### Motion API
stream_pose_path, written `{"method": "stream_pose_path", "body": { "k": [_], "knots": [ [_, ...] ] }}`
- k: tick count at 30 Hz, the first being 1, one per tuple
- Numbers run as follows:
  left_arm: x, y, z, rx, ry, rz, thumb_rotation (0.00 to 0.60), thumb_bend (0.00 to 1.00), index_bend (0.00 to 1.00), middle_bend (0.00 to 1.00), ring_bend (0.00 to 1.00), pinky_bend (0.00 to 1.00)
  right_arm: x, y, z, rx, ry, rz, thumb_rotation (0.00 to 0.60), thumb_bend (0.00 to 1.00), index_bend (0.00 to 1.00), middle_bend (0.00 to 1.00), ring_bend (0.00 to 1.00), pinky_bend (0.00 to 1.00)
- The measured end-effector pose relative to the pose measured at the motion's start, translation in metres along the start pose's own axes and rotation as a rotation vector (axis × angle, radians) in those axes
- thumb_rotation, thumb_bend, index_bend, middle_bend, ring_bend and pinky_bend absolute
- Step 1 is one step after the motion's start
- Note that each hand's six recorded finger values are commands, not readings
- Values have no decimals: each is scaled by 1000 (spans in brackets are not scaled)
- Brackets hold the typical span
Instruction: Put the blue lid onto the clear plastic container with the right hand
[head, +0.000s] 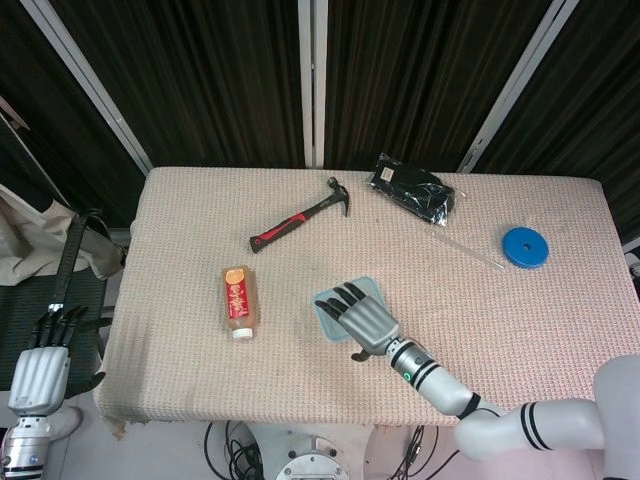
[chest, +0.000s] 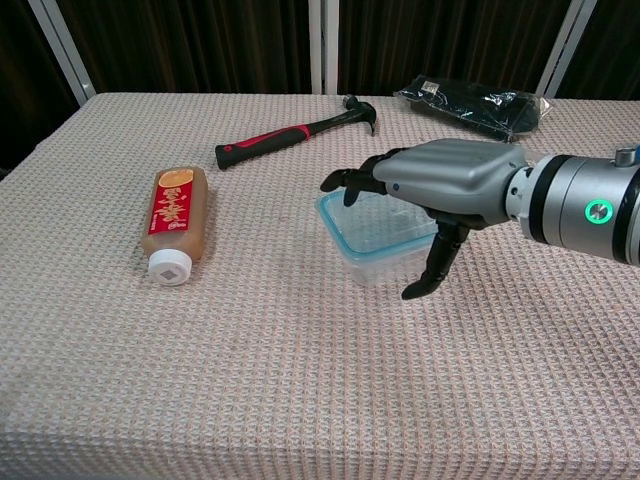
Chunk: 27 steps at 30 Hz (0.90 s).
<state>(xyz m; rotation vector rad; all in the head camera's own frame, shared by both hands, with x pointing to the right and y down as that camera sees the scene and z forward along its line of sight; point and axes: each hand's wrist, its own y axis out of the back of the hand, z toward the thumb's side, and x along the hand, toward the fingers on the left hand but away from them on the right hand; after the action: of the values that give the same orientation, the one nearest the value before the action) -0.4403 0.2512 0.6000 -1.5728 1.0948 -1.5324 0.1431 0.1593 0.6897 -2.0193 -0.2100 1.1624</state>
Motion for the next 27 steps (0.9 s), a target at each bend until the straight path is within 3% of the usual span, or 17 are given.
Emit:
{"method": "stream_pose_path", "body": {
  "k": [7, 16, 27],
  "knots": [
    [0, 0, 0, -1, 0, -1, 600, 0, 76, 67, 0, 0, 2, -4, -1, -1, -5, 4, 600, 0, 0, 179, 0, 0],
    [-1, 1, 1, 0, -2, 4, 600, 0, 76, 67, 0, 0, 24, 11, 1, 10, 29, -85, 600, 0, 0, 180, 0, 0],
    [-1, 1, 3, 2, -7, 6, 600, 0, 75, 66, 0, 0, 51, -14, 3, 2, 76, -53, 600, 0, 0, 238, 0, 0]
  ]
}}
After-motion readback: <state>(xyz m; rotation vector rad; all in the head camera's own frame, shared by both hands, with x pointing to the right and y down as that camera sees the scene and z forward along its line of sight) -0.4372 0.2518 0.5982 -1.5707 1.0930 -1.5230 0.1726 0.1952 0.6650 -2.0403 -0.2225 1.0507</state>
